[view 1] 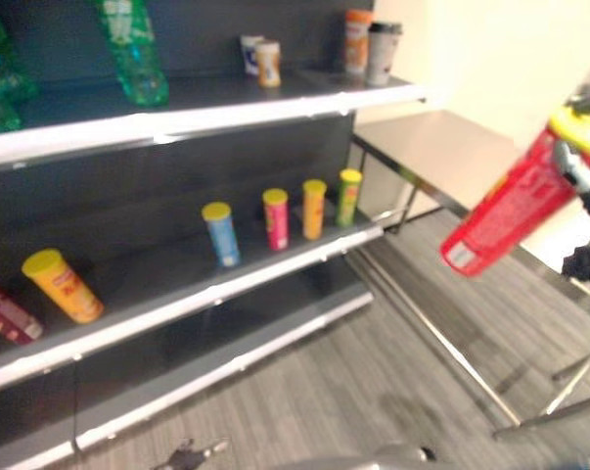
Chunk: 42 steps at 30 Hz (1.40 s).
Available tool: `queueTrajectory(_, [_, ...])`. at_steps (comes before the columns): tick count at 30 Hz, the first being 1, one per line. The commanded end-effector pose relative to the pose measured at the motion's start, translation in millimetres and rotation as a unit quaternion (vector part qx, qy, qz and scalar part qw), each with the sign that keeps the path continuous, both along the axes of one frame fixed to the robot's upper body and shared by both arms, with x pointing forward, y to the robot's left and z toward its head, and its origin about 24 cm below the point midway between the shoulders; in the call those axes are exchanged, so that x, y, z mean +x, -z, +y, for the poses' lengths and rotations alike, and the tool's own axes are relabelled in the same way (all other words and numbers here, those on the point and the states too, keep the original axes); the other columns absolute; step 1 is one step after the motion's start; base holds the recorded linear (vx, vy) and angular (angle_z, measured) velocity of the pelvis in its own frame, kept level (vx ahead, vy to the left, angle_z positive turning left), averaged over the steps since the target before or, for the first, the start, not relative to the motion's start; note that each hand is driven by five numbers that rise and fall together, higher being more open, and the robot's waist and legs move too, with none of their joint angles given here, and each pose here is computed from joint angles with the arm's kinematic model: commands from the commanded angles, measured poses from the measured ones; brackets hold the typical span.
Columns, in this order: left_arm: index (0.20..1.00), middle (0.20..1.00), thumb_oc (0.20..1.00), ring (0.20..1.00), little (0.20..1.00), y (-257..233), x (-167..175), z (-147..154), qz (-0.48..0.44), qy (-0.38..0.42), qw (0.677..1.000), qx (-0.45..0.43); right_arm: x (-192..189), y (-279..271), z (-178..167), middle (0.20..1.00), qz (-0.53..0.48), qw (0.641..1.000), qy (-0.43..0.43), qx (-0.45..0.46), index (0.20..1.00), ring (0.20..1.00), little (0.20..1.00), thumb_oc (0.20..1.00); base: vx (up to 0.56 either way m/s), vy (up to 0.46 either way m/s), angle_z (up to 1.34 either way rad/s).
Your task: Put the goods on the table back onto the shelves and tidy them up.
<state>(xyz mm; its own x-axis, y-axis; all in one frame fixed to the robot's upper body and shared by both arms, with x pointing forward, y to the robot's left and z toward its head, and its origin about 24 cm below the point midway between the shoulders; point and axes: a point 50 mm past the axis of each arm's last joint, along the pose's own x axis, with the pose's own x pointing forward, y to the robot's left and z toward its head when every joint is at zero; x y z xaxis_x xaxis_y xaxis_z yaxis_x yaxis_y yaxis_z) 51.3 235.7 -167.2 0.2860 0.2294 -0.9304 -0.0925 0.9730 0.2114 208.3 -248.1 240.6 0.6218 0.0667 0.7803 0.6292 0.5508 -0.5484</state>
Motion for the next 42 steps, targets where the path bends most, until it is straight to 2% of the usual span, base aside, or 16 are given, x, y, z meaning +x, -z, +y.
queueTrajectory(1, [1.0, 1.0, 1.0, 1.0, 1.0, 0.7, 20.8, -22.4, -0.041, -0.006, 0.998, -0.039, -5.6, -19.8, 22.2, 0.2, -0.046, 0.992, -0.116, 0.029, 0.2, 0.2, 0.2, 0.2, -0.09, 0.154, -0.12])
queueTrajectory(4, [1.0, 1.0, 1.0, 1.0, 1.0, 1.9, 20.7, -28.8, -0.039, 0.001, 0.998, -0.05, -1.3, 10.6, 48.7, 0.2, 0.036, 0.978, -0.201, 0.045, 0.2, 0.2, 0.2, 0.2, -0.08, 0.108, -0.14])
queueTrajectory(5, [1.0, 1.0, 1.0, 1.0, 1.0, 1.8, 20.5, -28.3, -0.039, 0.001, 0.998, -0.049, -1.3, 10.7, 48.9, 0.2, 0.036, 0.978, -0.202, 0.046, 0.2, 0.2, 0.2, 0.2, -0.05, 0.061, 0.17])
queueTrajectory(7, [1.0, 1.0, 1.0, 1.0, 1.0, 1.5, 25.8, -34.6, -0.045, 0.033, 0.997, -0.055, 3.9, 44.2, 74.1, 0.2, 0.124, 0.95, -0.274, 0.085, 0.2, 0.2, 0.2, 0.2, 0.03, 0.013, 0.3])
queueTrajectory(10, [1.0, 1.0, 1.0, 1.0, 1.0, 1.7, 25.3, -35.9, -0.046, 0.031, 0.997, -0.053, 5.6, 56.6, 91.5, 0.2, 0.158, 0.932, -0.313, 0.092, 0.2, 0.2, 0.2, 0.2, 0.09, -0.042, 0.54])
queueTrajectory(11, [1.0, 1.0, 1.0, 1.0, 1.0, -0.1, 30.8, -38.2, -0.067, 0.017, 0.996, -0.056, 10.6, 66.4, 113.5, 0.2, 0.189, 0.908, -0.362, 0.094, 0.2, 0.2, 0.2, 0.2, 0.06, -0.025, 0.04])
queueTrajectory(13, [1.0, 1.0, 1.0, 1.0, 1.0, -4.7, 43.8, -41.1, -0.102, 0.009, 0.993, -0.059, 15.3, 67.3, 137.8, 0.2, 0.198, 0.888, -0.408, 0.075, 0.2, 0.2, 0.2, 0.2, 0.0, -0.026, -0.14])
queueTrajectory(14, [1.0, 1.0, 1.0, 1.0, 1.0, -4.9, 46.1, -42.4, -0.108, -0.02, 0.992, -0.06, 19.5, 69.2, 156.0, 0.2, 0.206, 0.875, -0.433, 0.063, 0.2, 0.2, 0.2, 0.2, -0.06, -0.011, 0.12])
queueTrajectory(19, [1.0, 1.0, 1.0, 1.0, 1.0, -4.1, 44.7, -39.5, -0.109, -0.101, 0.987, -0.065, 26.0, 78.5, 175.4, 0.2, 0.227, 0.871, -0.435, 0.033, 0.2, 0.2, 0.2, 0.2, 0.01, 0.07, 0.44])
queueTrajectory(33, [1.0, 1.0, 1.0, 1.0, 1.0, -3.4, 44.2, -45.6, -0.109, -0.111, 0.986, -0.056, 34.2, 102.5, 171.7, 0.2, 0.269, 0.877, -0.395, 0.058, 0.2, 0.2, 0.2, 0.2, 0.14, 0.339, 0.06])
queueTrajectory(35, [1.0, 1.0, 1.0, 1.0, 1.0, -3.1, 45.0, -45.7, -0.105, -0.102, 0.988, -0.056, 33.7, 103.3, 169.6, 0.2, 0.27, 0.878, -0.391, 0.061, 0.2, 0.2, 0.2, 0.2, 0.2, 0.46, -0.23])
queueTrajectory(36, [1.0, 1.0, 1.0, 1.0, 1.0, -5.1, 53.7, -41.0, -0.103, -0.056, 0.992, -0.046, 33.5, 111.6, 159.0, 0.2, 0.284, 0.887, -0.357, 0.071, 0.2, 0.2, 0.2, 0.2, 0.17, 0.45, -0.01])
queueTrajectory(37, [1.0, 1.0, 1.0, 1.0, 1.0, -5.1, 53.7, -40.8, -0.102, -0.055, 0.992, -0.045, 33.4, 111.6, 158.9, 0.2, 0.284, 0.887, -0.356, 0.071, 0.2, 0.2, 0.2, 0.2, 0.22, 0.608, 0.34])
queueTrajectory(39, [1.0, 1.0, 1.0, 1.0, 1.0, -8.8, 64.1, -39.4, -0.11, 0.01, 0.993, -0.034, 33.5, 115.4, 155.8, 0.2, 0.288, 0.892, -0.34, 0.069, 0.2, 0.2, 0.2, 0.2, 0.11, 0.405, 0.44])
queueTrajectory(42, [1.0, 1.0, 1.0, 1.0, 1.0, -8.1, 60.3, -35.4, -0.1, 0.019, 0.994, -0.031, 36.1, 112.2, 158.6, 0.2, 0.277, 0.901, -0.33, 0.059, 0.2, 0.2, 0.2, 0.2, 0.14, 0.587, 0.05])
